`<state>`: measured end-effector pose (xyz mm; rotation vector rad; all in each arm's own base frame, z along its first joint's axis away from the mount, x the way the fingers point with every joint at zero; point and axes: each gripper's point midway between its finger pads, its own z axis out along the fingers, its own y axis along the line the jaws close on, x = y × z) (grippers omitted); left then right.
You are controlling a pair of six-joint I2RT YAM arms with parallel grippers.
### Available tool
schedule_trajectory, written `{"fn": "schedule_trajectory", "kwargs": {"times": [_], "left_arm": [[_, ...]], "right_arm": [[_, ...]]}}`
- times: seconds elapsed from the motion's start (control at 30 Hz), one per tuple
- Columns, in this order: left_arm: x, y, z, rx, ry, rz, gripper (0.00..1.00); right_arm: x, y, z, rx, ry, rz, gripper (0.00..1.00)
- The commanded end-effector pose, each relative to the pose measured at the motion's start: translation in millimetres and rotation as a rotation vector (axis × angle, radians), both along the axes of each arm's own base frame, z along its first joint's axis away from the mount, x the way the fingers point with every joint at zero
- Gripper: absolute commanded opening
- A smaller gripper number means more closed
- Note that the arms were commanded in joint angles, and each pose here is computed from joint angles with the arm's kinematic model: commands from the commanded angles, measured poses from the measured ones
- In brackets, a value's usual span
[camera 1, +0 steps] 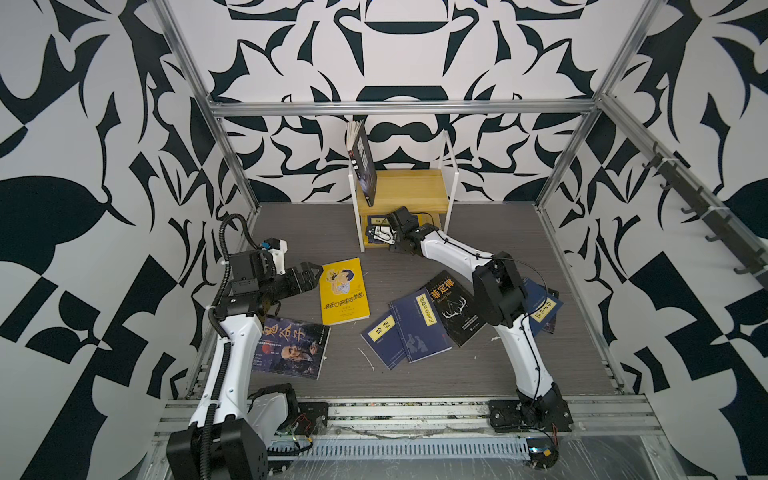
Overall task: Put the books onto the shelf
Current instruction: 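Lower the blue book onto the shelf's lower tier and open the right gripper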
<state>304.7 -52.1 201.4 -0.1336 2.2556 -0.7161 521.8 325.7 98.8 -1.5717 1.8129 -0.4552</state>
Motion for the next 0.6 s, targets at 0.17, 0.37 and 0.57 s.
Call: {"fn": "schedule_trajectory", "kwargs": {"times": [0.17,0.37,0.57], "left_arm": [[-1,-2,12,-0.003,-0.024,-0.012,1.00],[-2,-1,13,-0.003,-0.020,-0.008,0.99],[-1,1,12,-0.004,-0.015,0.000,0.99]], "right_arm": [[-14,17,12,0.091,0.078,0.054,0.65],[-2,19,13,0.096,0.050,0.039,0.63],[10,16,14,0.103,0.024,0.017,0.57]]}}
